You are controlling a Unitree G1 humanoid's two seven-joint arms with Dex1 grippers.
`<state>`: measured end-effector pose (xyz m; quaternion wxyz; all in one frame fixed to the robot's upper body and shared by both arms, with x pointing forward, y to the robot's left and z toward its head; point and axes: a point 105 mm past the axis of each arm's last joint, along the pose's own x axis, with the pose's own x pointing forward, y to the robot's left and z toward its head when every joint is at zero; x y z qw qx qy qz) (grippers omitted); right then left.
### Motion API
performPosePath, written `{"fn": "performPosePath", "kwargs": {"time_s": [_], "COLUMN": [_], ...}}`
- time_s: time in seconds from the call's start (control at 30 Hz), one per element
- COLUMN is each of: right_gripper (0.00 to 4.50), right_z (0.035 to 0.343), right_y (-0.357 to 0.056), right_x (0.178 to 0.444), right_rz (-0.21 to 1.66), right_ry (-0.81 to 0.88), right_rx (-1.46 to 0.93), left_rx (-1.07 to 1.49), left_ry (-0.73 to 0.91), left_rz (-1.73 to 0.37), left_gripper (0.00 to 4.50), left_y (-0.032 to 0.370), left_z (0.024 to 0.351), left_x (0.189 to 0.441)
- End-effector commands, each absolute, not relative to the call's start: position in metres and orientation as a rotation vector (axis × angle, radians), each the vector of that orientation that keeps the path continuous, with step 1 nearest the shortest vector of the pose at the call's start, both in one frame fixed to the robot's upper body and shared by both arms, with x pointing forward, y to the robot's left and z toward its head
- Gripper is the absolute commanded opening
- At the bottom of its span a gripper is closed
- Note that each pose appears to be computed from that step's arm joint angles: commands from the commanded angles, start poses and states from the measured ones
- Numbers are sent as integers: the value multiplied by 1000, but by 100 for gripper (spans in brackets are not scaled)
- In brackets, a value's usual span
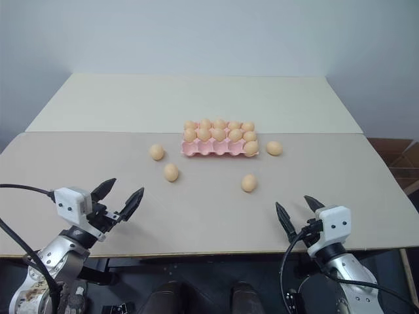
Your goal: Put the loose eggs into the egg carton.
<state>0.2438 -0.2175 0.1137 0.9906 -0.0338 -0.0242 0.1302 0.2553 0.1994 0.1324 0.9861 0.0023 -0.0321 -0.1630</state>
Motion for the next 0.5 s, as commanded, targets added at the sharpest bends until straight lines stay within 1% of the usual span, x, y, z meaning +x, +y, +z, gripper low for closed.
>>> {"fn": "performPosePath", "kwargs": {"time_s": [0.03,0.23,0.5], "right_gripper": [450,450,450], "right_z": [130,137,132], "right_y": [-214,-211,-199], "right_x": [247,248,252], "right_rz": [275,281,366], "right_ry": [-98,-119,-97], "right_rx": [-73,-60,-57], "left_rx": [17,21,33], "left_ry": [-90,-99,-100], "left_rz": [-306,-286,-242], "left_gripper": [448,448,448], "left_y": [206,213,221], "left_z": [138,145,144], "left_x": [257,254,242]}}
